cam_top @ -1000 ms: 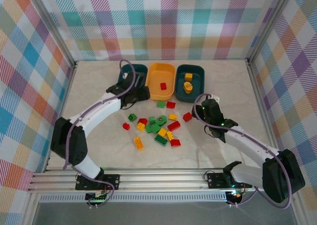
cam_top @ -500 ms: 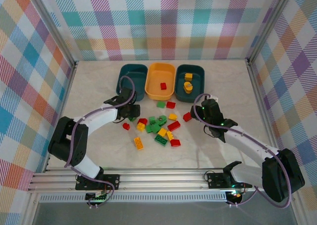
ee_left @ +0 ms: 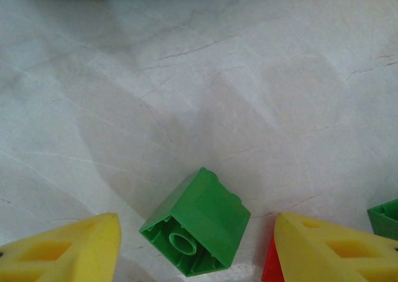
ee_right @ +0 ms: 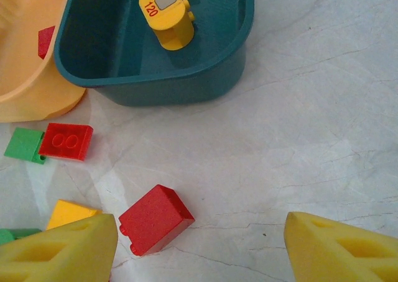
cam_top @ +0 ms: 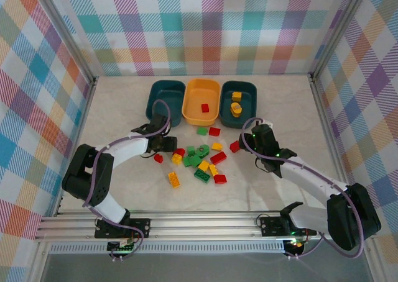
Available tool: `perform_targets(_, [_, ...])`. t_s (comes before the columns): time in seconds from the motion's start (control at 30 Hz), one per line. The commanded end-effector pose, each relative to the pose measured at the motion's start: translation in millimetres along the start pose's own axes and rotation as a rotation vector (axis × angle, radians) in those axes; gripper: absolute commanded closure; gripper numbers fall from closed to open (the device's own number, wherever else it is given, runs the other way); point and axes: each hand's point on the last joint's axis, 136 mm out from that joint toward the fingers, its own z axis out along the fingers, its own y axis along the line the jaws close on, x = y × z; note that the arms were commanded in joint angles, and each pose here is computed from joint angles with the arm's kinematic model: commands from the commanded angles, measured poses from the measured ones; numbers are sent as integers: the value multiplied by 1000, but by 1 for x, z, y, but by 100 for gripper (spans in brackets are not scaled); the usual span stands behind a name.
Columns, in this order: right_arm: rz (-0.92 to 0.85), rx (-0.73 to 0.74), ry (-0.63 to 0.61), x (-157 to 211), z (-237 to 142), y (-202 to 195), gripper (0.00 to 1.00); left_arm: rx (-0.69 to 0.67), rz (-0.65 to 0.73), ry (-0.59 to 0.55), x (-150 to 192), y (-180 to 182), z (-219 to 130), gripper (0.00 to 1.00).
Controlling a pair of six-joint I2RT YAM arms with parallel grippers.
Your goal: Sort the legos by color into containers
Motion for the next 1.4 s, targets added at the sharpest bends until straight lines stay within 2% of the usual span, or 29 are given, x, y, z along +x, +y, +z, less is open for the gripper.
perform_targets(0.0, [17, -14, -19, -8, -1, 5, 29, -32, -9, 30, 0, 7, 1, 34])
perform_targets(0.13, [17, -11, -20, -7, 0, 4, 29, -28, -19, 73, 7, 6, 5, 36])
perform_targets(0.27, [18, -14, -18, -7, 0, 5, 29, -47, -33, 65, 8, 10, 5, 37])
perform_targets(0.7, [19, -19, -15, -7, 0, 6, 29, -97, -62, 74, -1, 13, 17, 55])
perform_targets(0.77, [18, -20, -13, -6, 1, 6, 29, -85, -72, 74, 0, 11, 16, 60])
perform_targets(1.13, [16, -15, -15, -7, 1, 5, 29, -28, -121, 110, 11, 3, 21, 69])
perform_targets(1.37, [17, -14, -16, -7, 1, 5, 29, 15, -138, 46, -11, -5, -7, 70])
